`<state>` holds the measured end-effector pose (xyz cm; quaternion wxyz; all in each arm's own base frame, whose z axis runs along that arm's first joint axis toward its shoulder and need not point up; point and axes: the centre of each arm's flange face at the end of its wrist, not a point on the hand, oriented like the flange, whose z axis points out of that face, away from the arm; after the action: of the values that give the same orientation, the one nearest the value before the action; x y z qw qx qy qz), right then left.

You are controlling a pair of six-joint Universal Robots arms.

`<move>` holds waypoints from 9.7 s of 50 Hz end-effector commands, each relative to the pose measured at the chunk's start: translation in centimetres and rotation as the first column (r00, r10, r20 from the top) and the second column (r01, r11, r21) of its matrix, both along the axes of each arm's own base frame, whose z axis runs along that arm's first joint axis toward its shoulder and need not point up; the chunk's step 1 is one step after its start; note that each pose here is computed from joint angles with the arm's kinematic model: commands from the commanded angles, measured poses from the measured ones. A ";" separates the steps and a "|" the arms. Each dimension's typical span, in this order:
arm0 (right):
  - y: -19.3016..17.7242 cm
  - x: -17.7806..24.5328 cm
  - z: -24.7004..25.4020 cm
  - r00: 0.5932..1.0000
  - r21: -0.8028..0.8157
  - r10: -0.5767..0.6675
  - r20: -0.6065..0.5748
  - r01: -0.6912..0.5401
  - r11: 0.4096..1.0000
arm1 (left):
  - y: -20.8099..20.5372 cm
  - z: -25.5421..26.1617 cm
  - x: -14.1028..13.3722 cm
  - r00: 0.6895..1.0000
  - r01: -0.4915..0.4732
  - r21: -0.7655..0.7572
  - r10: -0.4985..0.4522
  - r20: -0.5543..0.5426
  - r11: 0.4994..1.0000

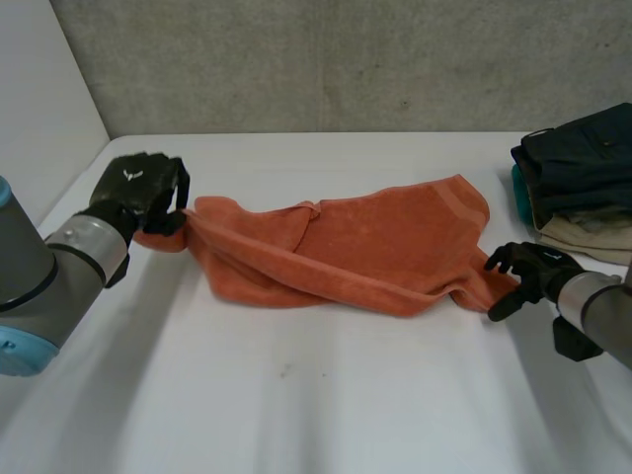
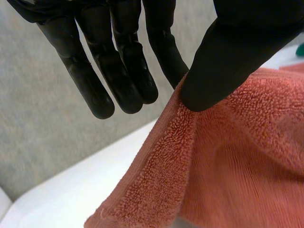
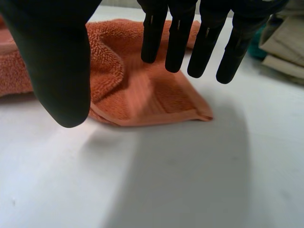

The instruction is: Fold the laundry.

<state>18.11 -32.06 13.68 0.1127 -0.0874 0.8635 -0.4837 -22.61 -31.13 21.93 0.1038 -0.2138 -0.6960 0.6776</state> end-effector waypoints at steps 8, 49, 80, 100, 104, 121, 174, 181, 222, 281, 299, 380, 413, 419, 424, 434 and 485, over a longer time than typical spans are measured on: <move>-0.3 5.5 -2.7 0.996 -0.003 0.076 0.055 -0.076 0.997 | 0.8 3.5 -1.2 0.998 0.031 -0.085 -0.036 -0.058 0.996; 0.2 1.9 16.9 0.793 -0.337 0.126 -0.597 -0.390 0.857 | -0.6 9.1 5.4 0.997 -0.054 -0.152 0.061 0.041 0.987; -7.1 9.6 17.7 0.950 -0.850 -0.108 -0.293 -0.208 0.484 | -9.5 10.4 1.0 0.979 -0.197 -0.443 0.151 -0.137 0.875; 7.3 11.4 29.1 0.967 -0.917 0.047 -0.252 -0.254 0.309 | -2.1 -4.6 -11.1 0.950 0.226 0.145 -0.184 -0.253 0.963; 9.4 11.5 30.9 0.972 -0.935 0.067 -0.225 -0.234 0.265 | -1.6 -7.5 -12.8 0.947 0.259 0.196 -0.210 -0.242 0.946; 14.0 11.4 34.3 0.983 -0.952 0.100 -0.157 -0.177 0.251 | 0.4 -10.0 -18.8 0.882 0.389 0.220 -0.292 -0.371 0.894; -2.3 8.3 8.8 0.630 -0.218 0.169 -0.758 -0.488 0.845 | -7.0 0.5 -2.2 0.883 0.100 -0.082 -0.050 0.467 0.992; -7.4 8.6 19.7 0.921 -0.815 -0.221 -0.320 -0.149 0.560 | -11.2 11.2 -3.3 0.990 -0.116 -0.602 0.144 -0.001 0.790; 0.0 5.5 10.3 0.701 -0.117 0.237 -0.672 -0.417 0.901 | -1.4 3.6 -0.5 0.986 -0.041 -0.121 0.060 0.155 0.992; 6.3 19.9 -1.0 0.633 -0.354 0.497 -0.594 -0.760 0.546 | 1.4 0.1 -3.7 0.951 0.079 -0.034 -0.065 0.303 0.996; -8.4 12.9 8.1 0.978 -0.682 0.024 -0.207 -0.162 0.713 | 3.6 -0.5 -2.7 0.943 0.084 0.003 -0.081 0.324 0.996; 1.5 1.1 22.0 0.863 -0.584 -0.053 -0.503 -0.294 0.756 | 6.2 18.8 -0.6 0.999 -0.023 -0.419 0.005 -0.043 0.908; -8.2 6.0 26.2 0.950 -0.975 -0.297 -0.095 -0.029 0.221 | -10.9 17.0 -0.1 0.972 -0.210 -0.724 0.063 -0.225 0.657; -7.9 6.7 24.4 0.952 -0.953 -0.269 -0.143 -0.060 0.296 | -10.5 14.5 0.2 0.971 -0.217 -0.618 0.101 -0.217 0.756; -7.5 6.9 19.9 0.946 -0.884 -0.211 -0.247 -0.130 0.449 | -9.9 9.5 0.5 0.978 -0.196 -0.463 0.141 -0.151 0.864; -4.6 6.5 9.7 0.896 -0.589 0.028 -0.442 -0.314 0.745 | -4.7 0.4 2.5 0.986 -0.167 -0.158 0.166 -0.018 0.973; -7.2 8.5 1.8 0.666 -0.428 0.016 -0.746 -0.497 0.755 | -0.3 -5.0 3.0 0.882 -0.126 0.065 0.082 0.463 0.990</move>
<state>25.45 -36.42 17.35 -0.1807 -0.4370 0.6338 -0.6121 -18.87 -31.07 17.44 -0.0809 -0.3336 -0.7347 0.5851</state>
